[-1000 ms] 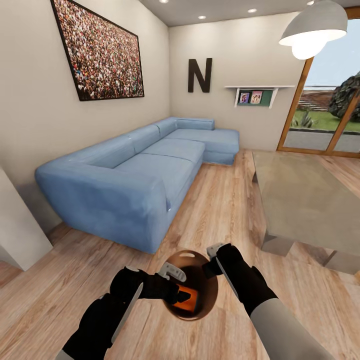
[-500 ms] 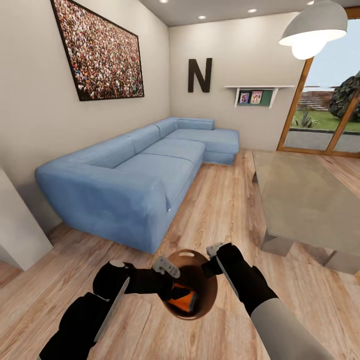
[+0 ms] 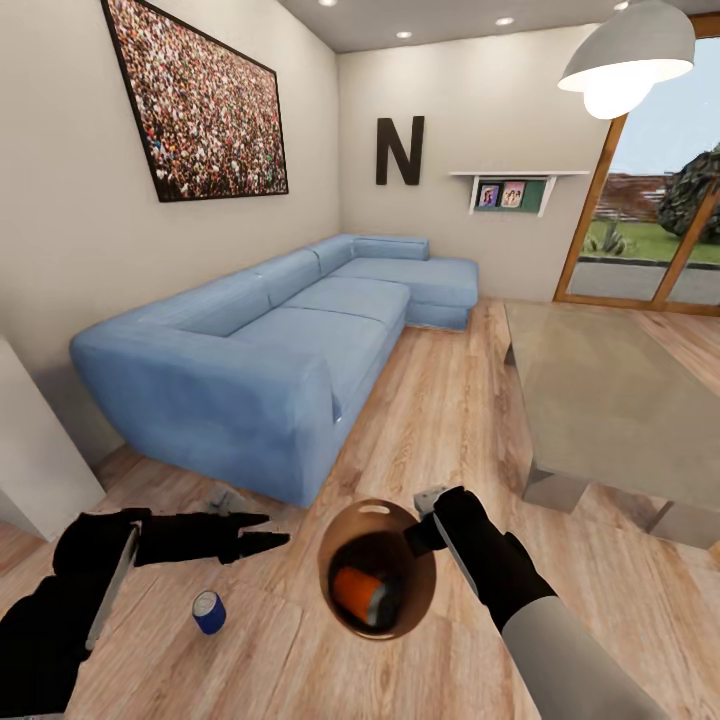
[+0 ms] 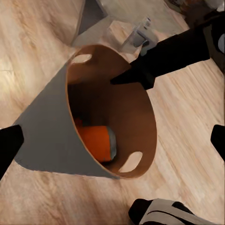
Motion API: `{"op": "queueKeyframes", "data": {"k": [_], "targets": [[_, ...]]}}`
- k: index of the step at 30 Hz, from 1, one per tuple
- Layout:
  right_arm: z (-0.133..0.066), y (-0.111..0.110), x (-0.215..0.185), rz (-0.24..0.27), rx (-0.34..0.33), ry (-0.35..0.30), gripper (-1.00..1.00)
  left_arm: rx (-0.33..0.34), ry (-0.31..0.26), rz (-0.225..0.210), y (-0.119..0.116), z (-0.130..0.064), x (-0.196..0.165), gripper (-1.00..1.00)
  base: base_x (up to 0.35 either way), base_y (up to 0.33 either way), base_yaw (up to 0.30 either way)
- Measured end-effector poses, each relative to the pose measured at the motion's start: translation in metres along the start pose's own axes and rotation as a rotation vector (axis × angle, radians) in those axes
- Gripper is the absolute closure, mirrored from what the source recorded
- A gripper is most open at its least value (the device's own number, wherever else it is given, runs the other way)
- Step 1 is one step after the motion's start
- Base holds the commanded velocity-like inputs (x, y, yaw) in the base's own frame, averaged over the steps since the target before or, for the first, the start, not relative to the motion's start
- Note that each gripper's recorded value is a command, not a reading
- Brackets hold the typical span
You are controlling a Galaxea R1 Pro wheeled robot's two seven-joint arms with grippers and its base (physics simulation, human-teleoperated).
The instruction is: Put the three can of soda from the living room inside the tash can in the kitchen.
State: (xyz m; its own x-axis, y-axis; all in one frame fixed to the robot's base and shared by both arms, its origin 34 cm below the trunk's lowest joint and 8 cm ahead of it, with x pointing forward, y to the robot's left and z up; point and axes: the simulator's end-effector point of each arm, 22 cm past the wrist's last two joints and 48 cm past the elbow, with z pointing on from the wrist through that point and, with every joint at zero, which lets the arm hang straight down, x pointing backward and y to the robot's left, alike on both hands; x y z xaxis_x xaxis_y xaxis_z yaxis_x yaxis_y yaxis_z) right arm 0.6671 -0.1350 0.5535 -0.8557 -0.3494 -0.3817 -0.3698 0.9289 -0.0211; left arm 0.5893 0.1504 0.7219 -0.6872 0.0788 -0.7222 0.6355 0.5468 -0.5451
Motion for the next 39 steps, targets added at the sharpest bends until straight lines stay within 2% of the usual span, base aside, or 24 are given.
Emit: {"op": "queueKeyframes", "data": {"k": [3, 6, 8, 10, 14, 16, 18, 19, 21, 22, 24, 26, 27, 29, 33, 36, 39], "targets": [[0.000, -0.002, 0.001, 0.008, -0.002, 0.000, 1.00, -0.020, -0.049, -0.007, 0.014, -0.025, -0.010, -1.00, 0.000, 0.000, 0.000], [0.000, -0.007, 0.002, 0.011, 0.005, 0.001, 1.00, -0.056, -0.086, -0.003, 0.028, -0.041, -0.015, -1.00, 0.000, 0.000, 0.000], [0.000, -0.010, 0.004, 0.018, 0.007, 0.002, 1.00, -0.145, -0.137, 0.021, 0.055, -0.056, -0.021, -1.00, 0.000, 0.000, 0.000], [0.000, -0.024, 0.009, 0.045, 0.007, 0.006, 1.00, -0.251, -0.179, 0.042, 0.087, -0.068, -0.017, -1.00, 0.000, 0.000, 0.000], [-0.004, -0.066, 0.017, 0.074, 0.082, 0.007, 1.00, -0.376, -0.195, 0.036, 0.136, -0.072, 0.013, -1.00, 0.000, 0.000, 0.000], [-0.013, -0.082, 0.011, 0.099, 0.101, -0.029, 1.00, -0.449, -0.198, 0.032, 0.164, -0.073, 0.032, -1.00, 0.000, 0.000, 0.000], [-0.020, -0.091, 0.007, 0.110, 0.111, -0.099, 1.00, -0.522, -0.205, 0.033, 0.190, -0.073, 0.054, -1.00, 0.000, 0.000, 0.000], [-0.019, -0.091, 0.012, 0.111, 0.111, -0.112, 1.00, -0.545, -0.208, 0.036, 0.198, -0.073, 0.061, -1.00, 0.000, 0.000, 0.000], [-0.015, -0.093, 0.036, 0.125, 0.111, -0.175, 1.00, -0.636, -0.224, 0.053, 0.224, -0.077, 0.084, -1.00, 0.000, 0.000, 0.000], [-0.012, -0.095, 0.044, 0.129, 0.118, -0.186, 1.00, -0.656, -0.228, 0.053, 0.229, -0.078, 0.089, -1.00, 0.000, 0.000, 0.000], [-0.012, -0.107, 0.053, 0.149, 0.140, -0.250, 1.00, -0.705, -0.231, 0.047, 0.241, -0.080, 0.103, -1.00, 0.000, 0.000, 0.000], [-0.014, -0.124, 0.056, 0.186, 0.159, -0.349, 1.00, -0.746, -0.236, 0.041, 0.251, -0.082, 0.119, -1.00, 0.000, 0.000, 0.000], [-0.019, -0.132, 0.052, 0.181, 0.184, -0.386, 1.00, -0.758, -0.241, 0.045, 0.253, -0.084, 0.121, -1.00, 0.000, 0.000, 0.000], [-0.014, -0.139, 0.063, 0.202, 0.191, -0.469, 1.00, -0.841, -0.259, 0.058, 0.266, -0.094, 0.128, -1.00, 0.000, 0.000, 0.000], [-0.008, -0.140, 0.081, 0.212, 0.196, -0.490, 1.00, -0.894, -0.272, 0.043, 0.271, -0.094, 0.134, -1.00, 0.000, 0.000, 0.000], [0.013, -0.136, 0.121, 0.231, 0.193, -0.427, 1.00, -0.910, -0.277, 0.034, 0.272, -0.091, 0.137, -1.00, 0.014, 0.000, 0.000], [0.025, -0.130, 0.140, 0.246, 0.180, -0.392, 1.00, -0.915, -0.277, 0.032, 0.272, -0.090, 0.138, -1.00, 0.112, 0.000, 0.000]]}}
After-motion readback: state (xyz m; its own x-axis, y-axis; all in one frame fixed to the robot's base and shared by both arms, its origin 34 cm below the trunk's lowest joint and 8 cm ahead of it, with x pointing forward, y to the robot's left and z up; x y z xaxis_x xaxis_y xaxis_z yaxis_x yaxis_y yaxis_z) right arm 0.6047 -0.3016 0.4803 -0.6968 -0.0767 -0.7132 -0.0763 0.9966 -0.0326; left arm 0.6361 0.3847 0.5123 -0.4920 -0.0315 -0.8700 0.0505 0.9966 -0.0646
